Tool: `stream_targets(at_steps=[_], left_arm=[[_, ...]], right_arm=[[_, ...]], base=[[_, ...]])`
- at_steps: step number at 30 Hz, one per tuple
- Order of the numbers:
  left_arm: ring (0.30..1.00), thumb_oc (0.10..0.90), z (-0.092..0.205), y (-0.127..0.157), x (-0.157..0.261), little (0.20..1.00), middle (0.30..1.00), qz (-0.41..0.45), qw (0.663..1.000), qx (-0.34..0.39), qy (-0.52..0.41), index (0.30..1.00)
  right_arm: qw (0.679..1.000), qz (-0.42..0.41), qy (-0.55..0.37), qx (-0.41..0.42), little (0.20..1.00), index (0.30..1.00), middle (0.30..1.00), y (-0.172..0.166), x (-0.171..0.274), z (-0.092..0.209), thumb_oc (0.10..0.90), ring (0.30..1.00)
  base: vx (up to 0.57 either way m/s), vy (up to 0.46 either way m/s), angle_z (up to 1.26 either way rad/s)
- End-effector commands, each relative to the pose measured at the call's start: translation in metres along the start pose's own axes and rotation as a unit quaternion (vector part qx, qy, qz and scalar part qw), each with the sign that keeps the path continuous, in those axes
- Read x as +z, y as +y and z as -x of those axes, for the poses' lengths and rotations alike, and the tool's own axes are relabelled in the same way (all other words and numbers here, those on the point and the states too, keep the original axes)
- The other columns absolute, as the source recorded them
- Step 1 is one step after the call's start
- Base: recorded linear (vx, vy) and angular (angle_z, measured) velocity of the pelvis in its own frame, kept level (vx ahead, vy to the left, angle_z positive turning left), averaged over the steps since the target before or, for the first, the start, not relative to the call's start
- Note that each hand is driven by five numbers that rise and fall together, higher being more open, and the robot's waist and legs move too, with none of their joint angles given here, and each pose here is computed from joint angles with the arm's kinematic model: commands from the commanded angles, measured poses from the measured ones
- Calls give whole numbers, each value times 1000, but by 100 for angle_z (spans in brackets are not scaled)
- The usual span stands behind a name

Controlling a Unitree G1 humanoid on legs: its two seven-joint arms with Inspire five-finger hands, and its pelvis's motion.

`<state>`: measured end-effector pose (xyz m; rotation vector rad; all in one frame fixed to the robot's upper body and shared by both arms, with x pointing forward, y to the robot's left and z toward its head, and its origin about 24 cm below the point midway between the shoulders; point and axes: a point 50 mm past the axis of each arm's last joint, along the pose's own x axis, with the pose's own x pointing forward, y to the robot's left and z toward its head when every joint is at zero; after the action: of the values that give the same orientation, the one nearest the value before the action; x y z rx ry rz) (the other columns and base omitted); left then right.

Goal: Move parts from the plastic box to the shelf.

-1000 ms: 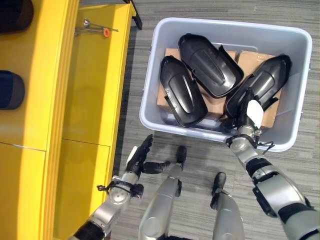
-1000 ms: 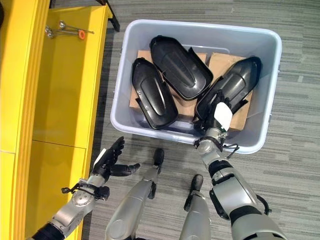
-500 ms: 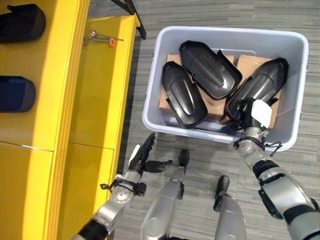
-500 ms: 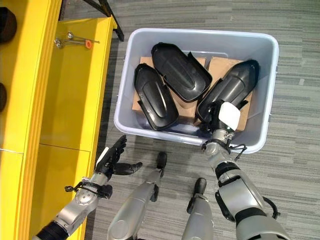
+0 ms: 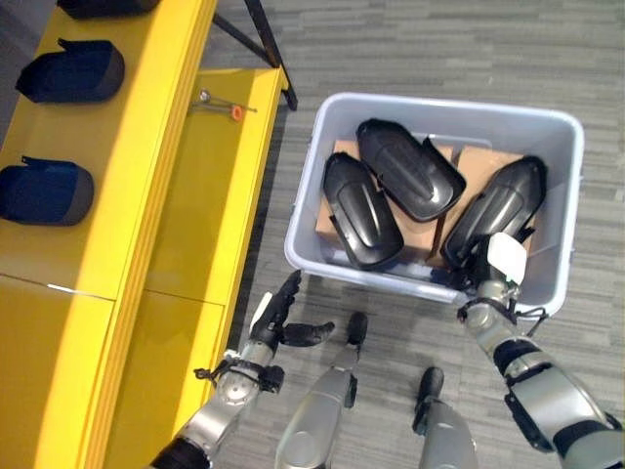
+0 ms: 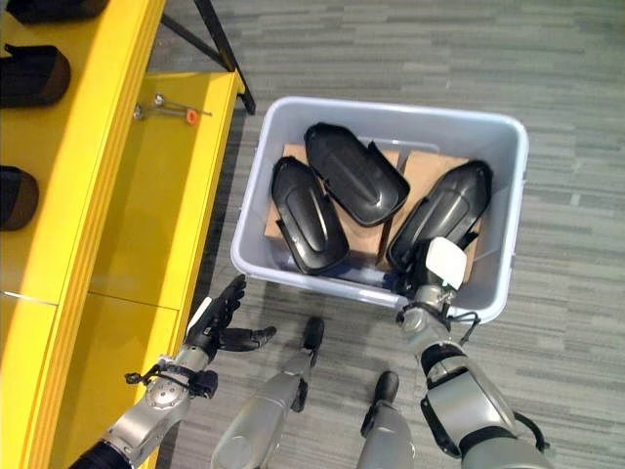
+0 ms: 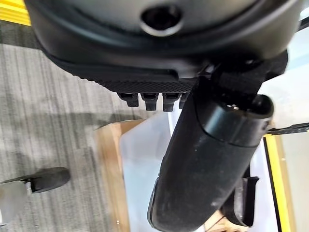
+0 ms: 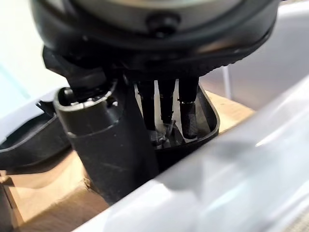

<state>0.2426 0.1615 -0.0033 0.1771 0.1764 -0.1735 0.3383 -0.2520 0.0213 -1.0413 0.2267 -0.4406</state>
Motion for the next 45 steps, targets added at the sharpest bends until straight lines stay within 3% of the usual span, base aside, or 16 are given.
stream_targets(at_steps=[1, 8, 15, 27, 45], left_arm=[[1000, 900, -11, 6, 35, 1000, 1000, -14, 996, -2, -88, 1000], [1000, 900, -3, 21, 22, 1000, 1000, -13, 998, 23, -60, 1000], [1000, 900, 10, 41, 11, 1000, 1000, -14, 997, 61, -36, 1000], [1000, 900, 36, 62, -12, 1000, 1000, -32, 995, 88, 12, 1000], [1000, 900, 57, 66, -32, 1000, 1000, -28, 992, 110, 54, 1000]], right_arm=[[992, 44, 88, 72, 300, 300, 300, 16, -52, 22, 400, 300], [997, 29, 60, 25, 300, 300, 300, -4, -51, 12, 400, 300], [996, 28, -65, -48, 300, 300, 300, -41, -16, -1, 400, 300], [977, 45, -170, -124, 300, 300, 300, -95, -7, 15, 400, 300], [966, 57, -213, -132, 300, 300, 300, -111, -3, 27, 400, 300]], base=[[10, -35, 2], [5, -19, 1], [27, -40, -9], [57, -40, -5], [38, -10, -1]])
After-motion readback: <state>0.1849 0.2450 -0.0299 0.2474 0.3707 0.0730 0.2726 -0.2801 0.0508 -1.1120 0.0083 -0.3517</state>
